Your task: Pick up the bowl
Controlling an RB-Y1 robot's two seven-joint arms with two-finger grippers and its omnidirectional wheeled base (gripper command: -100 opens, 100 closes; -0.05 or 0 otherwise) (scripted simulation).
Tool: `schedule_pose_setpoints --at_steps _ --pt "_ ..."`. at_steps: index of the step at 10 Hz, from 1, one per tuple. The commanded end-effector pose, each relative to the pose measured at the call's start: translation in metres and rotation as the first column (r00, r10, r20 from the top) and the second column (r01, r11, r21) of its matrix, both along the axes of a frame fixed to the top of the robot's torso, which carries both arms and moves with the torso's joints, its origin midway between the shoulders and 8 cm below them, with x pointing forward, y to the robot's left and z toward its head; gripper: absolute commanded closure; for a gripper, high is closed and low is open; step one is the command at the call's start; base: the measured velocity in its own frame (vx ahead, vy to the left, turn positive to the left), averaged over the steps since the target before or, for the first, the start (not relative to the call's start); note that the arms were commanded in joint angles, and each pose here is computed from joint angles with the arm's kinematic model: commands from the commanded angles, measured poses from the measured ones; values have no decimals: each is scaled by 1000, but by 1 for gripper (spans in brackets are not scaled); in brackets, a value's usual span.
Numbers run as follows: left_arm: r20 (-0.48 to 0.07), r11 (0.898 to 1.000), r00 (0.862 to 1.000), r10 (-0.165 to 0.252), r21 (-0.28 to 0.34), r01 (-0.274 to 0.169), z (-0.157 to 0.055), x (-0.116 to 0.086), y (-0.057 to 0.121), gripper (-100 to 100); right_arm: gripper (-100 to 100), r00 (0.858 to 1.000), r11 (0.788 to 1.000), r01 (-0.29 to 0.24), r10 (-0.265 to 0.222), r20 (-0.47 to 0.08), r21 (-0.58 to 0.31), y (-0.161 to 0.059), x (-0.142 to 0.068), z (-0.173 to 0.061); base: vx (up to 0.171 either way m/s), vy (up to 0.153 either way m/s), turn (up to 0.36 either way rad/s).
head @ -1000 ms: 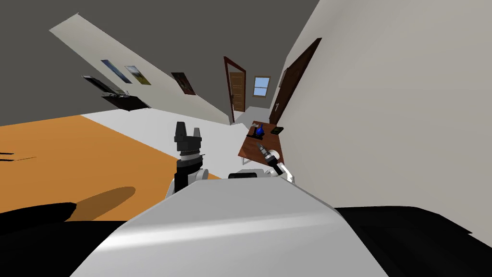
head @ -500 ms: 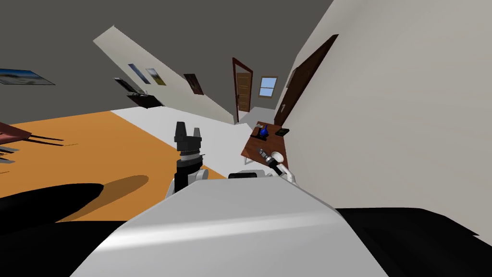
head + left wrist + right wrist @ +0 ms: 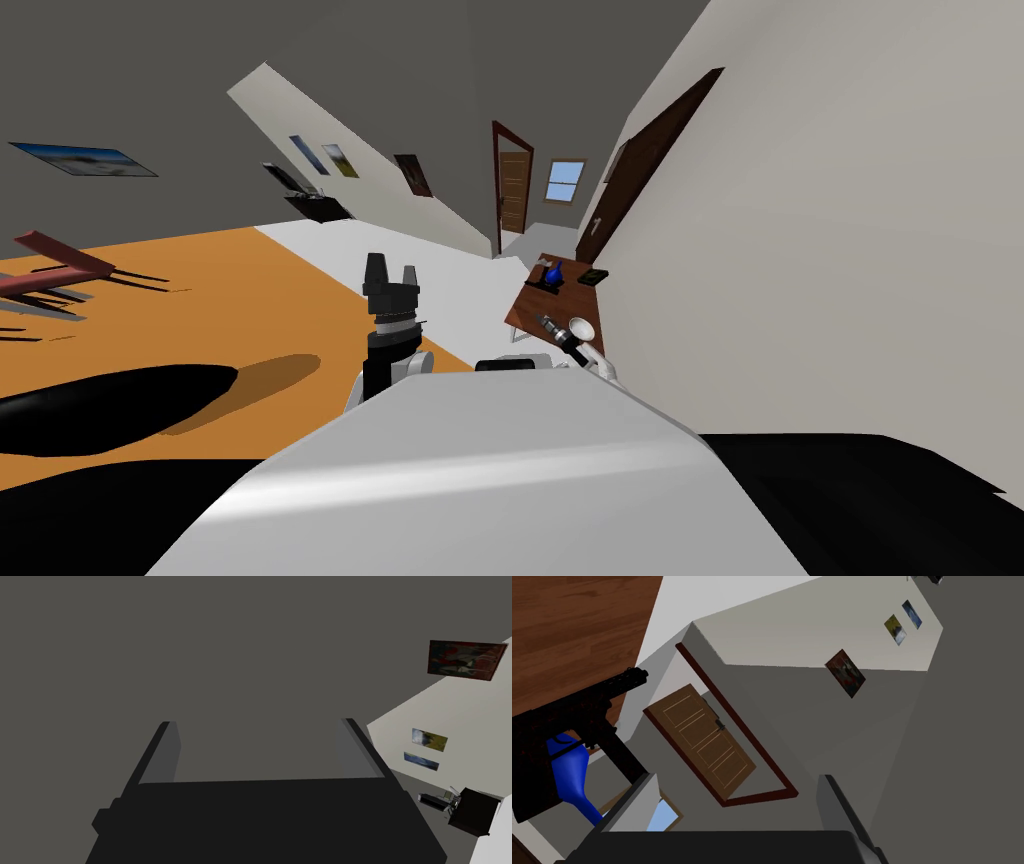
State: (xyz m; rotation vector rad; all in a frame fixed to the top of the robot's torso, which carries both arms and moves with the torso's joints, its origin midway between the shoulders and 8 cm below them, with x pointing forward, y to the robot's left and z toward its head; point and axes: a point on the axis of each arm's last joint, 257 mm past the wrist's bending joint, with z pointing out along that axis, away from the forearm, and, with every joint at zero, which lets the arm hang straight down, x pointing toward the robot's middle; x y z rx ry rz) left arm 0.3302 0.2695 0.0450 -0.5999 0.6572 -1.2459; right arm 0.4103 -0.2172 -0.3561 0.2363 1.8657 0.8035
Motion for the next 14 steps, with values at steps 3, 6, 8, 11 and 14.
schedule_pose_setpoints --at_steps 3,6,8,11,14 --pt "0 1000 1000 0 0 0 0 0 0 0 -100 998 997 -8 3 -55 -81 -16 -8 -32 -3 11 103" --pt "0 1000 1000 0 0 0 0 0 0 0 -100 991 974 -44 14 -133 -223 -45 -24 -77 -4 15 169" --pt "0 1000 1000 0 0 0 0 0 0 0 -100 984 954 -62 9 -179 -295 -66 -36 -100 -2 11 142" --pt "0 1000 1000 0 0 0 0 0 0 0 -100 972 926 -80 -9 -235 -369 -94 -51 -127 3 7 124" --pt "0 1000 1000 0 0 0 0 0 0 0 -100 956 867 -132 -16 -292 -480 -130 -70 -152 7 0 148"
